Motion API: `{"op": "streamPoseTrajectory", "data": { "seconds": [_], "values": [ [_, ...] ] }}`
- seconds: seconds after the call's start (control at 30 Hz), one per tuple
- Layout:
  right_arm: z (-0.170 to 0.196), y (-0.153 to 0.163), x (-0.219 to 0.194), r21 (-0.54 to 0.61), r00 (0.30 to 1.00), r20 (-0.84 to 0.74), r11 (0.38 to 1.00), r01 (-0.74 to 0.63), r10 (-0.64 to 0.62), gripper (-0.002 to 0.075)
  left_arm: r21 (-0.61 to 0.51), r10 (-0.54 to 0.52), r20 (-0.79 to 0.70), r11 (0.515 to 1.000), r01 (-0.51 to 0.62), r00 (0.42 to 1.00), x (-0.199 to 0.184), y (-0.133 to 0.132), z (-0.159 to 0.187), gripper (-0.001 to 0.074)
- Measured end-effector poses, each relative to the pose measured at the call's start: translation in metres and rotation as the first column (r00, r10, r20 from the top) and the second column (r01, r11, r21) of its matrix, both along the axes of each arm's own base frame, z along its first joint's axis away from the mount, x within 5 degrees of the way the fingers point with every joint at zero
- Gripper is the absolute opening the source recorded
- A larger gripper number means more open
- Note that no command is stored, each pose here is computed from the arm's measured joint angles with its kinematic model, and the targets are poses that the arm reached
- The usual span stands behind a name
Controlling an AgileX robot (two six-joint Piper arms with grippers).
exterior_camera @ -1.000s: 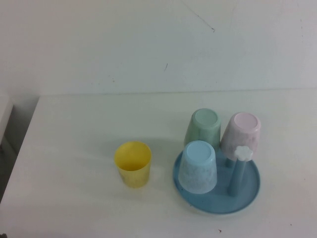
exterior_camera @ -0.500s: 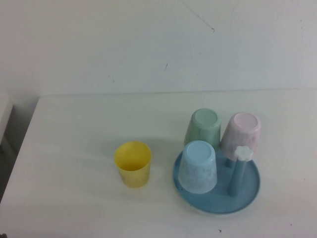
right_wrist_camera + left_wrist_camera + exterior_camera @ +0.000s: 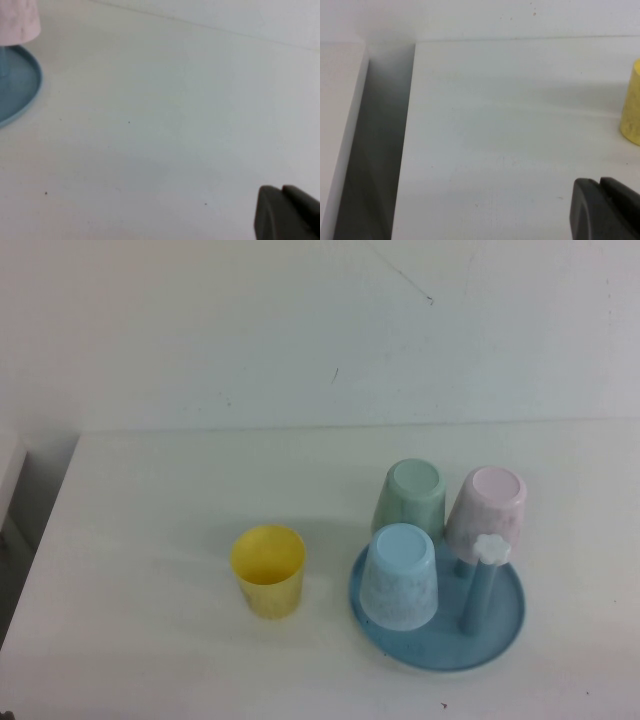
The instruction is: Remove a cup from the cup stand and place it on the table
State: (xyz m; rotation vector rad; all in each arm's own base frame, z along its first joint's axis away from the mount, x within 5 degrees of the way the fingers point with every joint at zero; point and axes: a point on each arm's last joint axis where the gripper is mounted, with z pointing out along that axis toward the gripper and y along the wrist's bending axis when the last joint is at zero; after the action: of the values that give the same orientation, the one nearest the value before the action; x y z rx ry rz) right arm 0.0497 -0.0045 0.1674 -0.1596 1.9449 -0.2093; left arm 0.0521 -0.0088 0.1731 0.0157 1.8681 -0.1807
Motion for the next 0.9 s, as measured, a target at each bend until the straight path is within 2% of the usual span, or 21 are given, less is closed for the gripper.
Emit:
{"op": "streamPoseTrajectory", "data": {
  "seconds": [0.33, 0.9],
  "values": [
    [-0.0005, 0.0015, 0.0001, 0.044, 1.0, 0.002, 0.999, 0.001, -0.002, -0.0001, 0.0, 0.0, 0.0, 1.0, 0.0, 1.0, 0.0, 0.0, 0.0, -0.0002],
    [0.0001, 0.0016, 0.0008, 0.047, 1.0, 0.017, 0.999, 0.001, -0.001, -0.0001, 0.0, 0.0, 0.0, 1.0, 0.0, 1.0, 0.0, 0.0, 0.0, -0.0002]
  ]
}}
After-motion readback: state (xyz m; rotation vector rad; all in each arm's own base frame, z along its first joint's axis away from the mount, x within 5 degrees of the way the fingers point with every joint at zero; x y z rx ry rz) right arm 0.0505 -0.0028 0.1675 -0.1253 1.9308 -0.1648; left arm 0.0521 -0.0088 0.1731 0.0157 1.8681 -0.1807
